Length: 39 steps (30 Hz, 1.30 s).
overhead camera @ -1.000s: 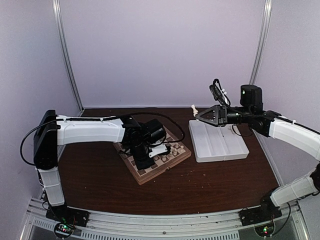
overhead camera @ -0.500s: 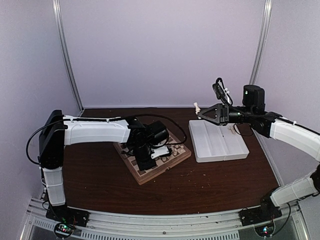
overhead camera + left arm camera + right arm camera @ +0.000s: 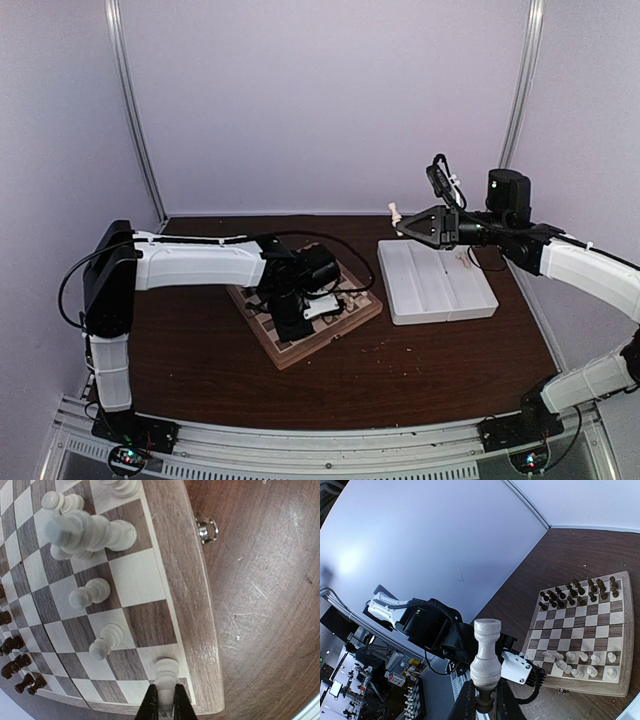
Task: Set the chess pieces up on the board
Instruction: Place the chess piece on the chessboard.
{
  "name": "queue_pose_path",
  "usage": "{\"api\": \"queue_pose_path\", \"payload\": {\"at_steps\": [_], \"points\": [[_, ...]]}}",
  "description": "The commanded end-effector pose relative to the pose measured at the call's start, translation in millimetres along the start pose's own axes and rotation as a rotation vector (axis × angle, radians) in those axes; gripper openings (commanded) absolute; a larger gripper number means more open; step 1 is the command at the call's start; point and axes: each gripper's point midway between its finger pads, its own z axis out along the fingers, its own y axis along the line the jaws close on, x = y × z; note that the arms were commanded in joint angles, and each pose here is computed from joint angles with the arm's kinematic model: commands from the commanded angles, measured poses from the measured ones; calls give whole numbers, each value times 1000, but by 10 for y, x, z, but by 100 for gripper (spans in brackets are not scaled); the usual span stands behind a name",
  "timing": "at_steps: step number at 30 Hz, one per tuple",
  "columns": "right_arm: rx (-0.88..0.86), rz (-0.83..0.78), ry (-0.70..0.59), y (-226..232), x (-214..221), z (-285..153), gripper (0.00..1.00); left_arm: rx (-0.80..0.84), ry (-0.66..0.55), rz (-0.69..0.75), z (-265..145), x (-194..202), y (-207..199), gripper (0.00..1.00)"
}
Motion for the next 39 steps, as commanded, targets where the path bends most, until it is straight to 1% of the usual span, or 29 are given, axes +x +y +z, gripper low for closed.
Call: {"api": "queue_pose_path", "payload": {"at_steps": [1, 5, 8, 10, 17, 23, 26, 27, 30, 33, 36, 39], "points": [[-19, -17, -12, 47, -20, -33, 0, -6, 4, 21, 2, -36, 0, 7], [-20, -14, -11, 40, -17, -28, 0, -5, 9, 24, -3, -28, -3, 18], [-20, -14, -11, 38, -17, -27, 0, -8, 8, 21, -26, -36, 7, 29], [-20, -14, -11, 39, -20, -25, 0, -11, -1, 22, -58, -53, 11, 34], [-18, -13, -9, 34, -16, -32, 0, -22, -40, 4, -237, -92, 52, 38], [-14, -9, 1, 9, 6, -26, 0, -46, -135, -39, -650, -113, 116, 40], [-16, -2, 17, -15, 33, -9, 0, -74, -232, -92, -902, -164, 189, 42], [-18, 1, 23, -19, 45, -1, 0, -85, -301, -120, -1009, -235, 221, 45], [-24, -8, 39, -13, 82, 12, 0, -67, -480, -200, -1304, -370, 247, 57], [-11, -29, 73, -5, 174, 33, 0, 27, -642, -277, -1579, -516, 218, 63], [16, -62, 115, -11, 296, 68, 0, 149, -769, -328, -1835, -664, 197, 64], [35, -93, 147, -10, 396, 112, 0, 292, -867, -377, -2053, -807, 167, 62]]}}
